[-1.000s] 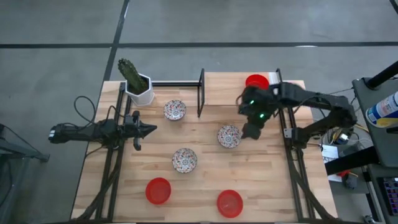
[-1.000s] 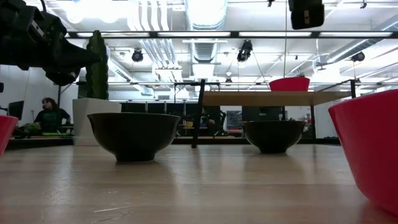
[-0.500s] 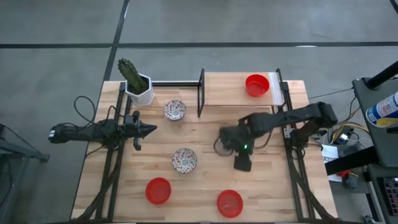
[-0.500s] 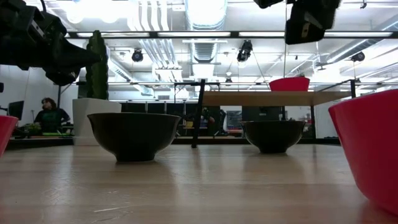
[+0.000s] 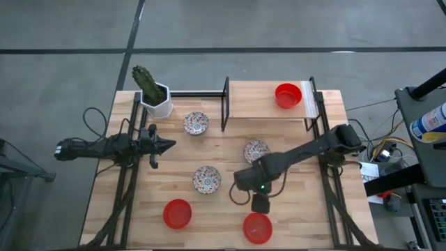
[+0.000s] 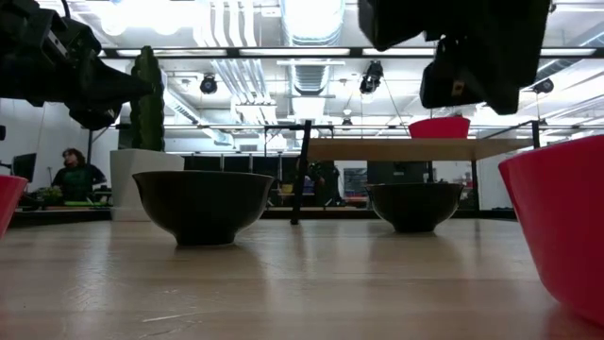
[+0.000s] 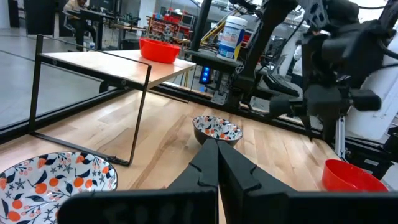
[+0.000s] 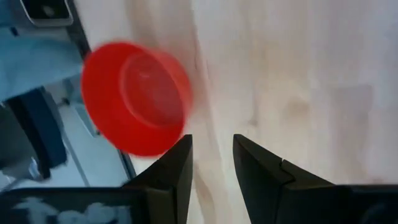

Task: Pick & Place Mini bowls
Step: Stack the red bowl on top of the other red bowl on the shelf

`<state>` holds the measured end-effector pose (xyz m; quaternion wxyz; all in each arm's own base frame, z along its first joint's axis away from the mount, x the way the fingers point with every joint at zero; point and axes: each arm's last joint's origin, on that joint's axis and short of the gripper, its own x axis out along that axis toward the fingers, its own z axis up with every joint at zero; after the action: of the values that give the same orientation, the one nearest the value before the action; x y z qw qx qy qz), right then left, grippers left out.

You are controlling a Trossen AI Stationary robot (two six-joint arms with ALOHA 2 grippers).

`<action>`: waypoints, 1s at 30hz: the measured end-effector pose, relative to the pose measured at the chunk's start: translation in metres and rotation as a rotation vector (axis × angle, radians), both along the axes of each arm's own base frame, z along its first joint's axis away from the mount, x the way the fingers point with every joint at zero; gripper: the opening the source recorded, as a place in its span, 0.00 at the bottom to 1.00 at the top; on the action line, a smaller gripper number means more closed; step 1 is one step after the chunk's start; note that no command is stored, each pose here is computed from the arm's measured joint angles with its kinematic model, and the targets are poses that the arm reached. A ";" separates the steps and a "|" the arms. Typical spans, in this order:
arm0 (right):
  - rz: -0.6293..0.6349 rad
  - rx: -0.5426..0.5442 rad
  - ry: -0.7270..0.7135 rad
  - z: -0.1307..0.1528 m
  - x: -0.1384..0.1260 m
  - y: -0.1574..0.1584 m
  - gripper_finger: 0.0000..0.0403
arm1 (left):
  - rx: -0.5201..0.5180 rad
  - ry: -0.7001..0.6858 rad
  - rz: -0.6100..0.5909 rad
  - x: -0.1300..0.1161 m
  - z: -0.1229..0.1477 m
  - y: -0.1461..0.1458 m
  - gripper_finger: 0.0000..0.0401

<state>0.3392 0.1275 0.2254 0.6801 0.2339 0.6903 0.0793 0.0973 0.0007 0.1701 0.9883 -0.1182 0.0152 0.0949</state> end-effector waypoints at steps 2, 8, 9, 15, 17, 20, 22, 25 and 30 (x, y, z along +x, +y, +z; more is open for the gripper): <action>0.012 0.012 -0.029 -0.001 0.002 0.008 0.28 | 0.000 0.000 0.000 0.000 0.000 0.000 0.00; 0.080 -0.001 -0.105 -0.001 0.001 0.025 0.28 | 0.000 0.000 0.000 0.000 0.000 0.000 0.00; 0.078 -0.003 -0.107 -0.001 0.000 0.026 0.28 | 0.000 0.000 0.000 0.000 0.000 0.000 0.00; 0.096 0.006 -0.146 -0.001 0.000 0.036 0.28 | 0.000 0.000 0.000 0.000 0.000 0.000 0.00; 0.103 0.014 -0.162 -0.002 0.000 0.039 0.28 | 0.000 0.000 0.000 0.000 0.000 0.000 0.00; 0.108 -0.009 -0.163 -0.004 -0.003 0.041 0.28 | 0.000 0.000 0.000 0.000 0.000 0.000 0.00; 0.102 -0.039 -0.174 -0.005 -0.003 0.041 0.28 | 0.000 0.000 0.000 0.000 0.000 0.000 0.00; 0.094 -0.067 -0.185 -0.006 -0.003 0.041 0.28 | 0.000 0.000 0.000 0.000 0.000 0.000 0.00; 0.071 -0.077 -0.192 -0.009 -0.002 0.041 0.28 | 0.000 0.000 0.000 0.000 0.000 0.000 0.00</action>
<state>0.3371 0.1681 0.2168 0.7484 0.1746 0.6322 0.0989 0.0973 0.0007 0.1702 0.9883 -0.1182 0.0150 0.0947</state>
